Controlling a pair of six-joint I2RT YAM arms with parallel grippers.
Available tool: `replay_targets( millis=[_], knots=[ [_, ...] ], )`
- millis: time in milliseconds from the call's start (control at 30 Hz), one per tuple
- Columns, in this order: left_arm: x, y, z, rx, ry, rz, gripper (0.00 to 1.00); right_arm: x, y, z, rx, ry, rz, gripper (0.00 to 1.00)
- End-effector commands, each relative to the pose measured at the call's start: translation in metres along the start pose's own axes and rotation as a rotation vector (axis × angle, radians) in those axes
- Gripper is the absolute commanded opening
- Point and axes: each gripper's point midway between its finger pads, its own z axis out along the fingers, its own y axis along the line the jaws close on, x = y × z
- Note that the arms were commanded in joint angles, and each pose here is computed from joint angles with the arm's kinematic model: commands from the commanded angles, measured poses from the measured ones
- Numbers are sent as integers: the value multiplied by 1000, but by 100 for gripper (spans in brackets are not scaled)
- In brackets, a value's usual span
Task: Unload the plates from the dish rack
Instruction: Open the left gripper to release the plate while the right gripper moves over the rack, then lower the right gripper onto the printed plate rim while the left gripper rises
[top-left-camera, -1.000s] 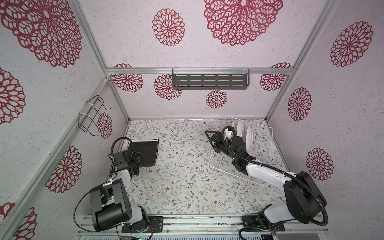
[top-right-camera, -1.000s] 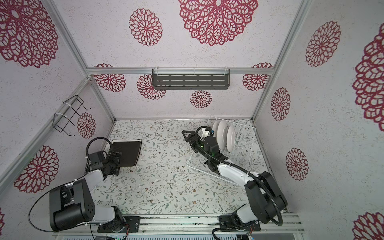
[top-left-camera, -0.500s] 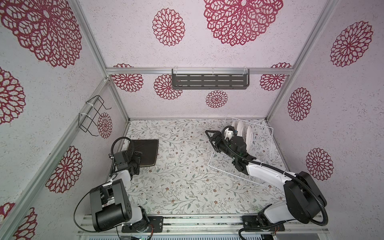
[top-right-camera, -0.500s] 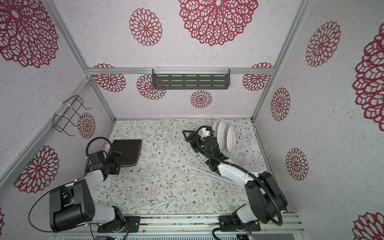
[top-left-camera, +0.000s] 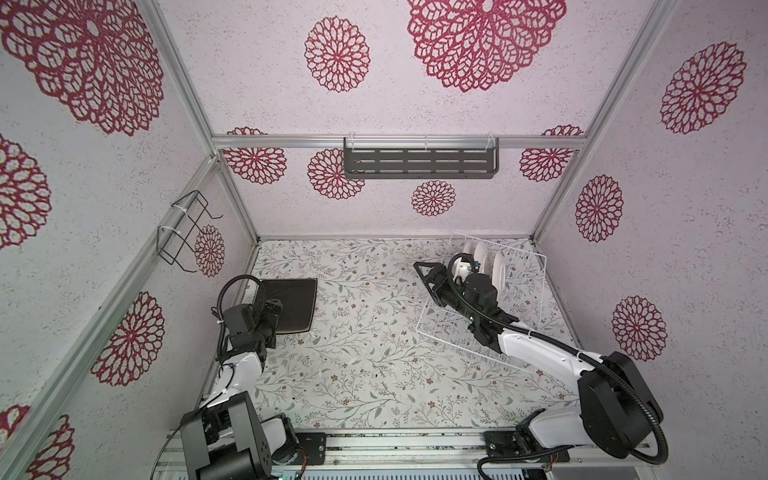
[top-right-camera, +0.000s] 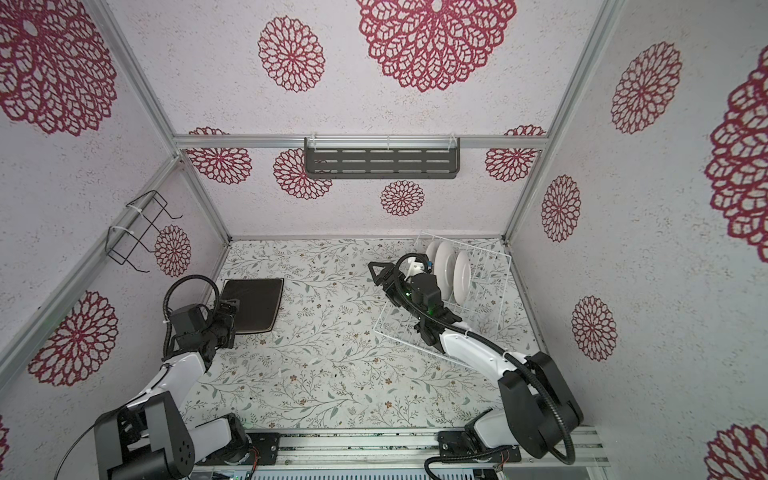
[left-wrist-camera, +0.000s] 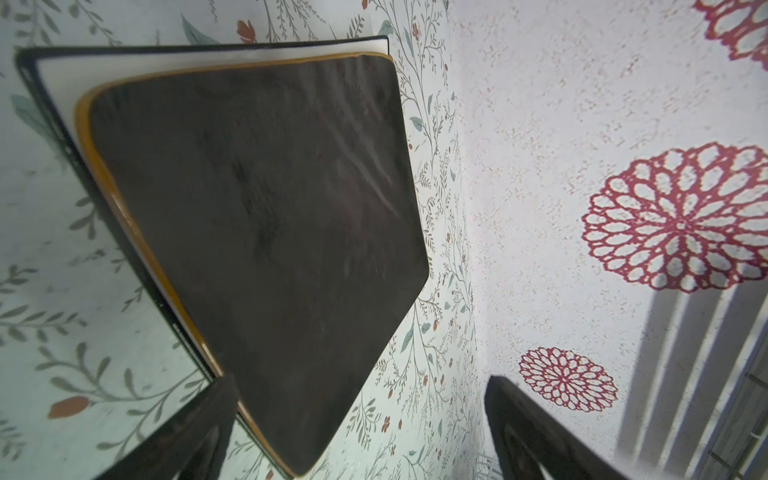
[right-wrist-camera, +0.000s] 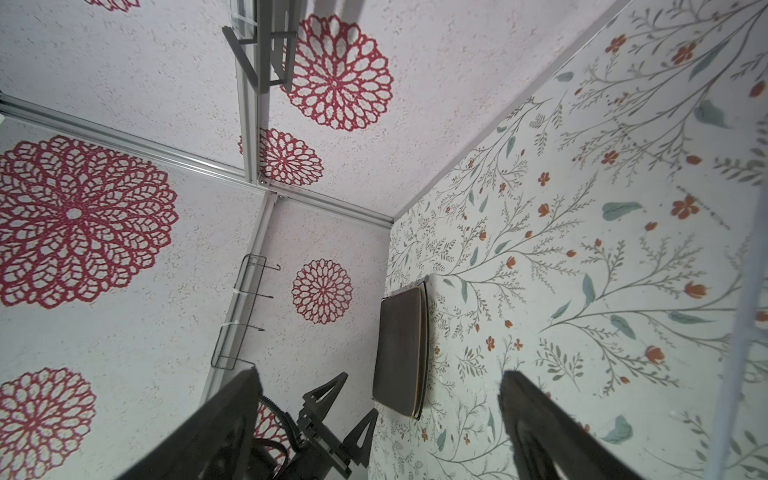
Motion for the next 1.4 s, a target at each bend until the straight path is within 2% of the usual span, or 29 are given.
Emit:
replay_targets(
  millis=[0, 200, 300, 433, 633, 767, 933, 1133, 1367],
  knots=[
    [5, -16, -8, 66, -3, 88, 97, -28, 10, -15, 84, -96, -160, 93],
    [16, -34, -20, 96, 5, 159, 97, -46, -3, -30, 257, -146, -328, 94],
    [32, -48, -22, 147, 39, 156, 97, -55, -8, -37, 348, -152, -419, 95],
    [56, -71, -25, 187, 67, 212, 97, -70, -19, -48, 513, -163, -522, 96],
    [81, -90, -26, 225, 83, 257, 97, -94, -39, -64, 734, -228, -614, 98],
    [102, -92, -20, 239, 108, 244, 97, -106, -56, -70, 885, -261, -669, 99],
    [127, -105, -16, 271, 140, 265, 97, -114, -78, -68, 1074, -243, -733, 99],
    [146, -115, -10, 290, 182, 285, 97, -123, -95, -66, 1230, -265, -802, 89],
    [164, -118, -2, 291, 226, 282, 97, -130, -104, -56, 1306, -286, -867, 78]
  ],
)
